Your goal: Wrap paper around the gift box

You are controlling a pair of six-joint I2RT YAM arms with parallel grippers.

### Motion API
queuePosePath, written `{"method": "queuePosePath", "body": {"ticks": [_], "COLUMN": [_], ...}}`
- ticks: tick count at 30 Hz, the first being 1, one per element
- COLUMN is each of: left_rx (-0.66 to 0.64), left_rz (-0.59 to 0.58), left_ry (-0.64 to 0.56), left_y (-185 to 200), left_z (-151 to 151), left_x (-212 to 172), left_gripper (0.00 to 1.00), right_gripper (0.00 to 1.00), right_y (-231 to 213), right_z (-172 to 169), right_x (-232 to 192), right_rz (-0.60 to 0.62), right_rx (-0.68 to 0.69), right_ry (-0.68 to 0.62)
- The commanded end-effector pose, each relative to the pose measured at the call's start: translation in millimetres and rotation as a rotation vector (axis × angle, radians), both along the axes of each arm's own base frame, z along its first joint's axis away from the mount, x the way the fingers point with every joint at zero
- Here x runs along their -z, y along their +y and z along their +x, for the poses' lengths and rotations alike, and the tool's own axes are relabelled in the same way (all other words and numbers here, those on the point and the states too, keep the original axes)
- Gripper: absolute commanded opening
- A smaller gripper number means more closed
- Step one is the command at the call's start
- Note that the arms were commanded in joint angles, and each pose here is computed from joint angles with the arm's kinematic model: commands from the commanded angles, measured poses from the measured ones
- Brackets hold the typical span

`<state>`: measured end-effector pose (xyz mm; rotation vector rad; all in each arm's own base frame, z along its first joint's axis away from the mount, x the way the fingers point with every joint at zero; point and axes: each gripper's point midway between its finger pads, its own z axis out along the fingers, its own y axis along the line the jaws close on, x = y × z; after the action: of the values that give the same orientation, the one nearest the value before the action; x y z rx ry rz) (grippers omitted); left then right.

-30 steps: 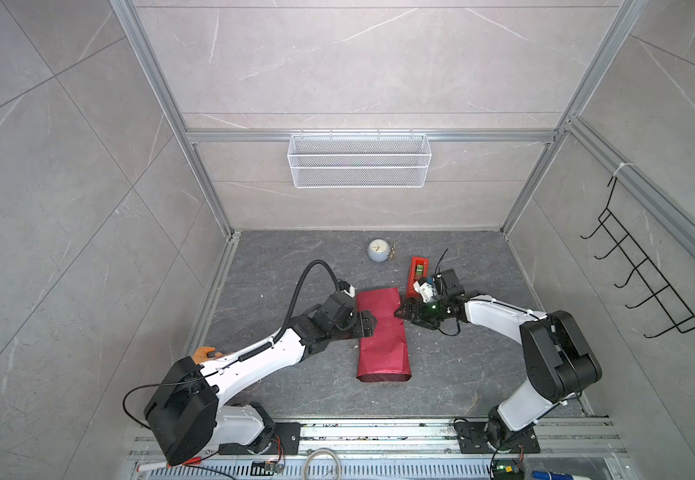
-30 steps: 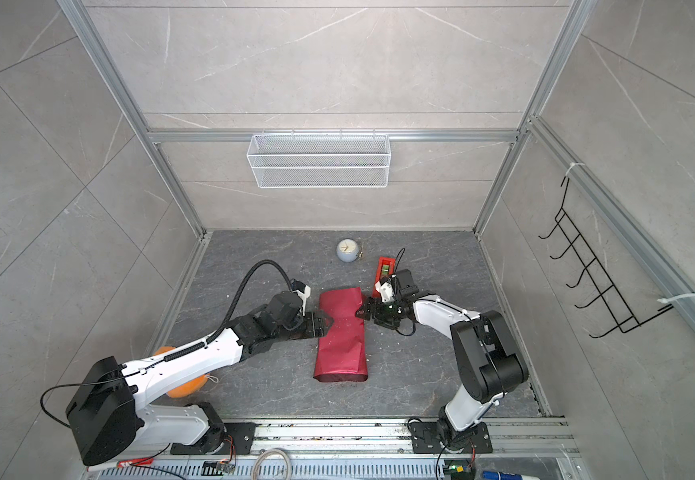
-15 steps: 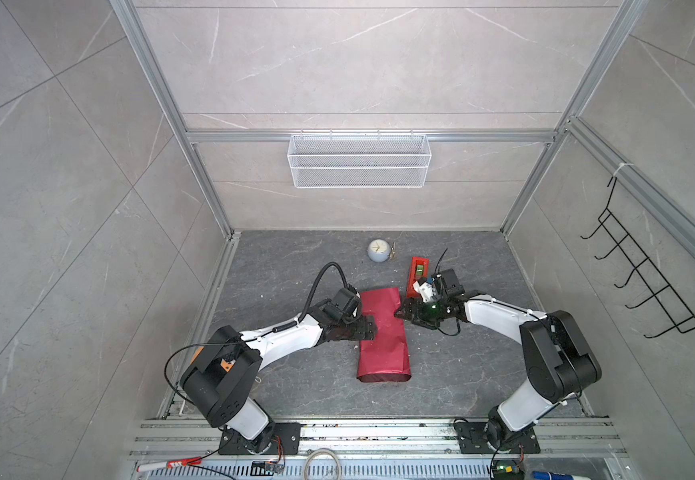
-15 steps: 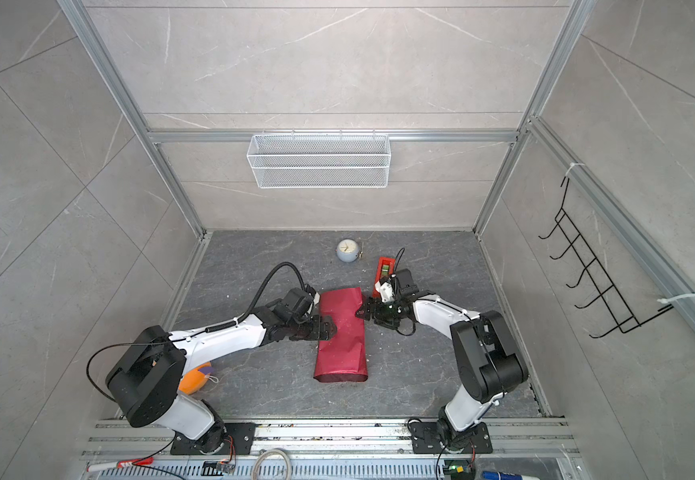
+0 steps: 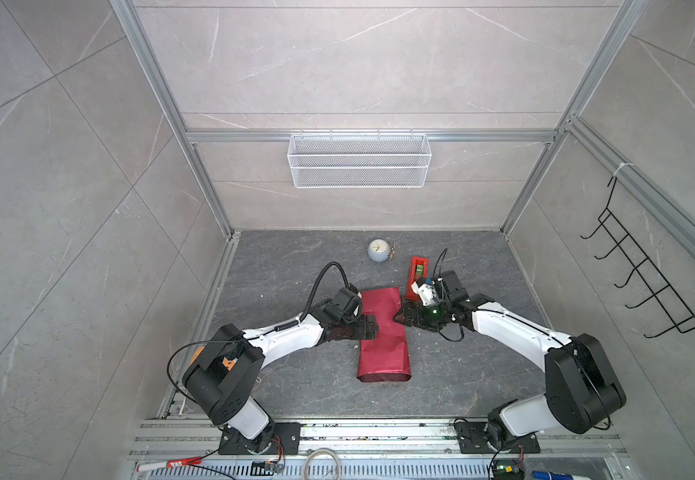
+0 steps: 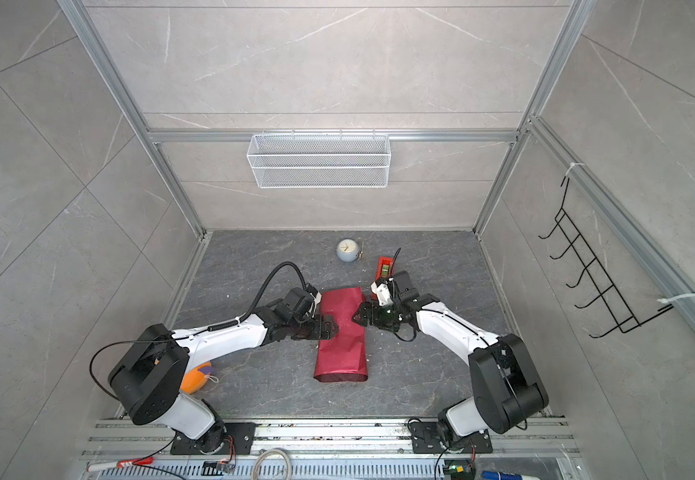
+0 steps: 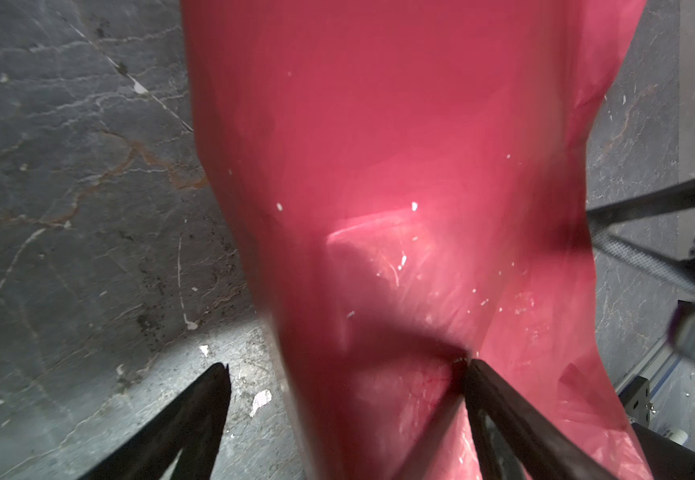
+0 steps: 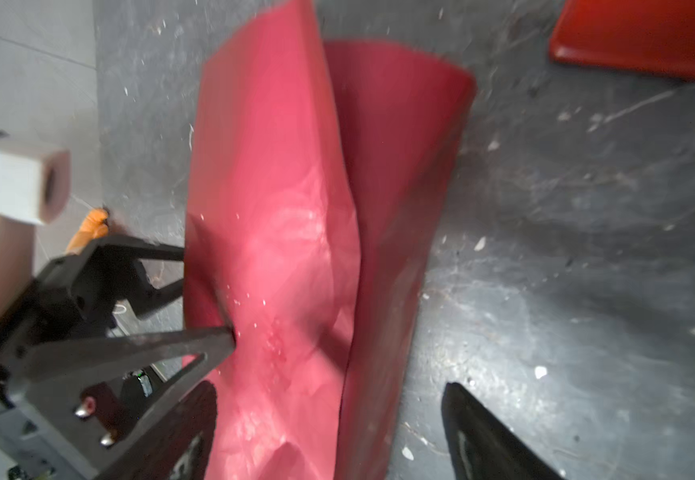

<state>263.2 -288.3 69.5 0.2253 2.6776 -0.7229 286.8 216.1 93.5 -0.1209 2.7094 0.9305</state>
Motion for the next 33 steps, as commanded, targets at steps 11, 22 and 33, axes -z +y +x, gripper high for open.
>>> {"method": "queuePosePath", "body": {"ticks": [11,22,33], "left_rx": [-0.018,-0.009,-0.046], "left_rz": [0.012,-0.107,0.009], "left_ry": [-0.021,0.092,0.172], "left_y": [11,-7,15], "left_z": [-1,8,-3], "left_x": [-14,-12,22], "left_gripper": [0.89,0.83,0.70], "right_gripper": [0.82,0.81,0.83], "right_y": [-34,-38,-33], "right_z": [-32,-37,-26], "right_x": [64,69,48], "right_rz": [-0.207,-0.218,-0.205], "right_rx": [0.011,0.016,0.012], "right_ry": [0.119,0.129,0.087]}}
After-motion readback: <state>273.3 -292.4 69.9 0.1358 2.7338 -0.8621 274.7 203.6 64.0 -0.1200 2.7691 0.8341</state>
